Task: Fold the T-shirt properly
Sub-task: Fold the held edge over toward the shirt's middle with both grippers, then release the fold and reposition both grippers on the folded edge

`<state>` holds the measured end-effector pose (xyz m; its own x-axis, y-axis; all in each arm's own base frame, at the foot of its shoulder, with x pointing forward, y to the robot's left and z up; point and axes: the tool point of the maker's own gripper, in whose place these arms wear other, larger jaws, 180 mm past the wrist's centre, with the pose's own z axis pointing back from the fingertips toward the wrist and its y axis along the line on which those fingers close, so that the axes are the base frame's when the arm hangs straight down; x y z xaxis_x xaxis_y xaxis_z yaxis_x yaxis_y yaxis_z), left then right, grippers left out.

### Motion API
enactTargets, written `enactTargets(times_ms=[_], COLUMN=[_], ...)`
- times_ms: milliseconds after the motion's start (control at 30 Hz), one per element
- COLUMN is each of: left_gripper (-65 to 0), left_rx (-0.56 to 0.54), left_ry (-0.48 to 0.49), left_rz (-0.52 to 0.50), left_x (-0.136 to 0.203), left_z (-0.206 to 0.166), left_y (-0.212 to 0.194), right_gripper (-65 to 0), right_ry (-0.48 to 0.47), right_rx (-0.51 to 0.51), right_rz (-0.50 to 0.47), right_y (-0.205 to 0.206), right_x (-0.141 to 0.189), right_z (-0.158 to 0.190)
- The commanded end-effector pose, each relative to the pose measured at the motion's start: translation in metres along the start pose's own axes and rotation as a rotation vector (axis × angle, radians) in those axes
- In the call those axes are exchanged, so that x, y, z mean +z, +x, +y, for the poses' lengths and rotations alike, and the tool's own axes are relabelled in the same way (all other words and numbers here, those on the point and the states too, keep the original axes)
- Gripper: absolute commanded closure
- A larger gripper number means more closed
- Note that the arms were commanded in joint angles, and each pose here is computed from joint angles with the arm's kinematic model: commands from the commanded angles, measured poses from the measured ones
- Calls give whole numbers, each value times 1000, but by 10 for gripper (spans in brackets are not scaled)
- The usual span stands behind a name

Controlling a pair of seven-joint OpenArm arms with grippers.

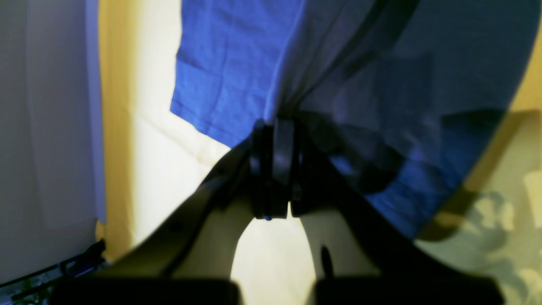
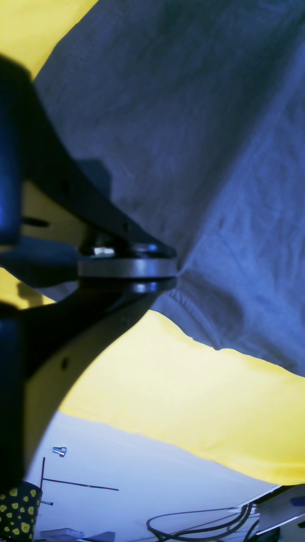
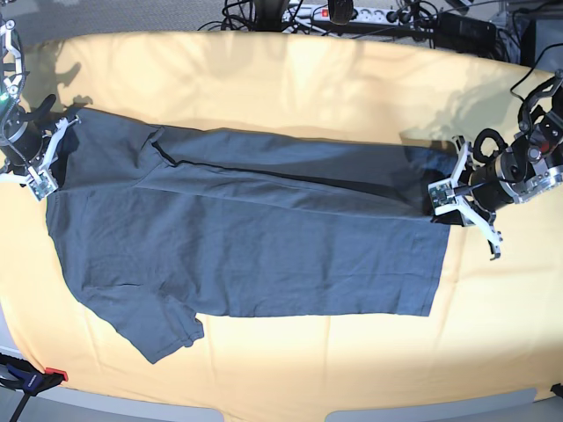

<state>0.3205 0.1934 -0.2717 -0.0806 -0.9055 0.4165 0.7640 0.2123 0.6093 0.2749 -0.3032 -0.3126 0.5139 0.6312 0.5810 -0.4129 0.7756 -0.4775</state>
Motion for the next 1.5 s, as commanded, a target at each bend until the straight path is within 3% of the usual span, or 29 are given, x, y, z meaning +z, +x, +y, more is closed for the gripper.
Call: enactTargets(times_ms=[0, 600, 800, 1233, 1267, 1333, 1367, 1467], left_gripper=[0, 0, 0, 0, 0, -136, -215, -392], left_rx=[-35, -104, -91, -64, -57, -35, -20, 52], left_ry=[54, 164, 290, 307, 309, 316, 320, 328], left_rz=[2, -25, -11, -40, -45, -52, -44, 1], left_x=[7, 5, 10, 13, 14, 15, 16, 19], left_z=[19, 36, 58, 71, 72, 77, 80, 90], left_y=[1, 10, 8, 16, 17, 19, 18, 11], right_gripper=[0, 0, 0, -2, -85, -287, -356, -383], right_ry=[-30, -30, -29, -44, -63, -103, -133, -216], right_rx=[13, 12, 12, 4, -7, -25, -38, -85], right_rz=[-33, -32, -31, -33, -39, -49, -54, -68], right_y=[10, 10, 10, 10, 12, 16, 18, 25], right_x=[3, 3, 3, 3, 3, 3, 3, 5], right_z=[-13, -12, -12, -15, -19, -28, -35, -54])
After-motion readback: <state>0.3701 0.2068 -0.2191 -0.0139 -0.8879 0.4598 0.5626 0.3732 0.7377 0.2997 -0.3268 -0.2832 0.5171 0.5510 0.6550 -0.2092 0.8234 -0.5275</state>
